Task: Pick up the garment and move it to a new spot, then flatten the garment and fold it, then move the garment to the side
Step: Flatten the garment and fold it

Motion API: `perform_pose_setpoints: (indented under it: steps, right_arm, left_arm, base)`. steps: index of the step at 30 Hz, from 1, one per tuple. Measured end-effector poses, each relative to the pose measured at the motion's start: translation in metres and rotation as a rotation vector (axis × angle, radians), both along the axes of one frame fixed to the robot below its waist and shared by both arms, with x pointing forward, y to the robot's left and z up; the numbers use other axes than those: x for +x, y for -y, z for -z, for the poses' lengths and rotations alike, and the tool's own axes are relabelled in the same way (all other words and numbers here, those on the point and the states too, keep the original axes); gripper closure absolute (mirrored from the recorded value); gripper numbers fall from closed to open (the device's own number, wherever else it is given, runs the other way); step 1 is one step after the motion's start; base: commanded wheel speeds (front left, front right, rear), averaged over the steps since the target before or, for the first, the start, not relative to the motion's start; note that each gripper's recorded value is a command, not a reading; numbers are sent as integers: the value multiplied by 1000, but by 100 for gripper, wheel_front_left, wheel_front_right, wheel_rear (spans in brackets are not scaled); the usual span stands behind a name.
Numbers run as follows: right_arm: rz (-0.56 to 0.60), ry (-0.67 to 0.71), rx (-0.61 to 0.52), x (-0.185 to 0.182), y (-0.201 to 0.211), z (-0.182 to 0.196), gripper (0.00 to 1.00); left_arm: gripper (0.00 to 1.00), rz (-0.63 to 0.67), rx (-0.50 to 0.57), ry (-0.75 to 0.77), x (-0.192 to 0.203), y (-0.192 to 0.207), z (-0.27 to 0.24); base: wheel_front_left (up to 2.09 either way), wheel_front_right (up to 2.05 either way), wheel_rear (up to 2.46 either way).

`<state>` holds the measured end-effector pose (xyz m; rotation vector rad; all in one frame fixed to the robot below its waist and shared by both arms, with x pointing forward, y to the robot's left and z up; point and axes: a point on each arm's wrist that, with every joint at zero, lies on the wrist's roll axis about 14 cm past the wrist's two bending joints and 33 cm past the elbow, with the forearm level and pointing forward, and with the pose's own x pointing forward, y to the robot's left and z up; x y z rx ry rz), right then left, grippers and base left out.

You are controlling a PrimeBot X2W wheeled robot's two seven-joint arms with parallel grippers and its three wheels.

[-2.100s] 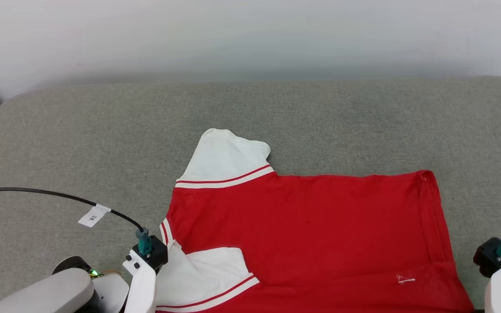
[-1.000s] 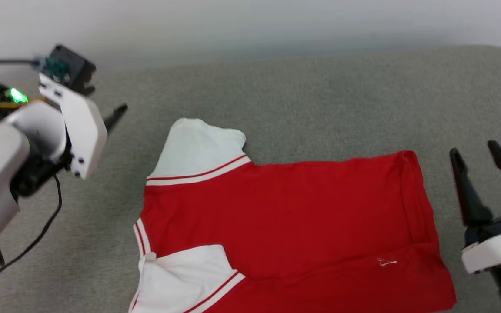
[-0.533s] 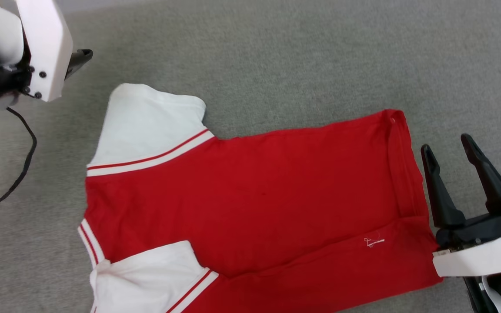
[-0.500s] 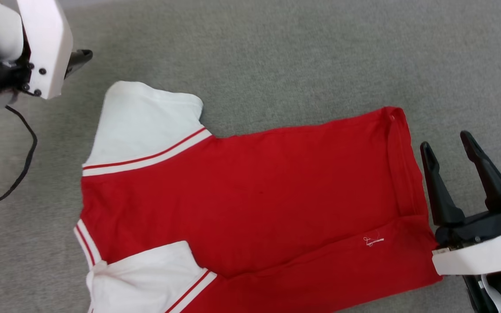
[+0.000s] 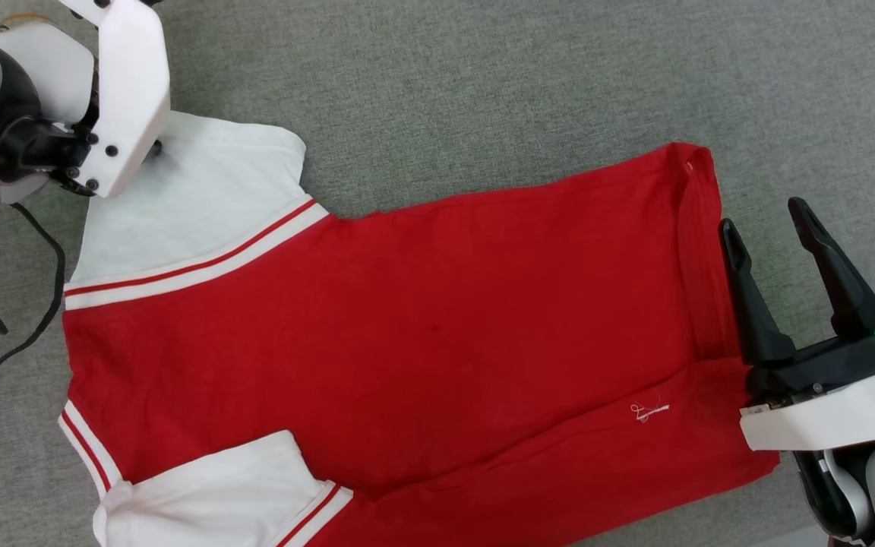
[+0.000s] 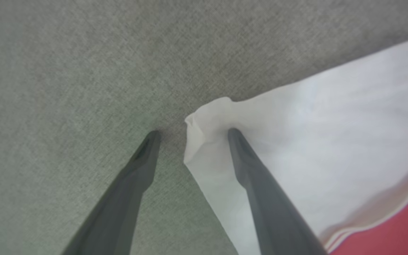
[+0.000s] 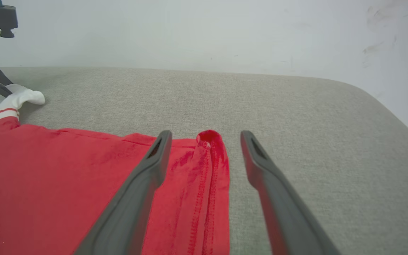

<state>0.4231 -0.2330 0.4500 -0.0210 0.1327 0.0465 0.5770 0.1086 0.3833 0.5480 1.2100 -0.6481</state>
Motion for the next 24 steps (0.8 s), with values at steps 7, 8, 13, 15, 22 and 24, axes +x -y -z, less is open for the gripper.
perform_pose_setpoints:
  steps: [7, 8, 13, 15, 22, 24]
  right_arm:
    - [-3, -14, 1, 3, 1, 7, 0]
    - [-4, -9, 2, 4, 1, 5, 0]
    - [-15, 39, -31, 10, 6, -14, 0]
    - [-25, 87, -62, 16, 10, -33, 0]
    - [-104, 92, -241, 37, 17, -86, 0]
    - [-138, -6, -284, 42, 16, -82, 0]
  left_arm:
    - [100, 15, 3, -16, -3, -1, 8]
    - [100, 22, -2, -12, -3, 0, 6]
    - [100, 22, -17, 23, -10, -2, -5]
    - [100, 21, -32, 50, -13, -3, -14]
    - [100, 33, -108, 184, -22, 0, -63]
    - [100, 46, -122, 206, -29, 1, -71]
  base:
    - [0, 0, 0]
    - [0, 0, 0]
    - [0, 0, 0]
    - [0, 0, 0]
    - [0, 0, 0]
    - [0, 0, 0]
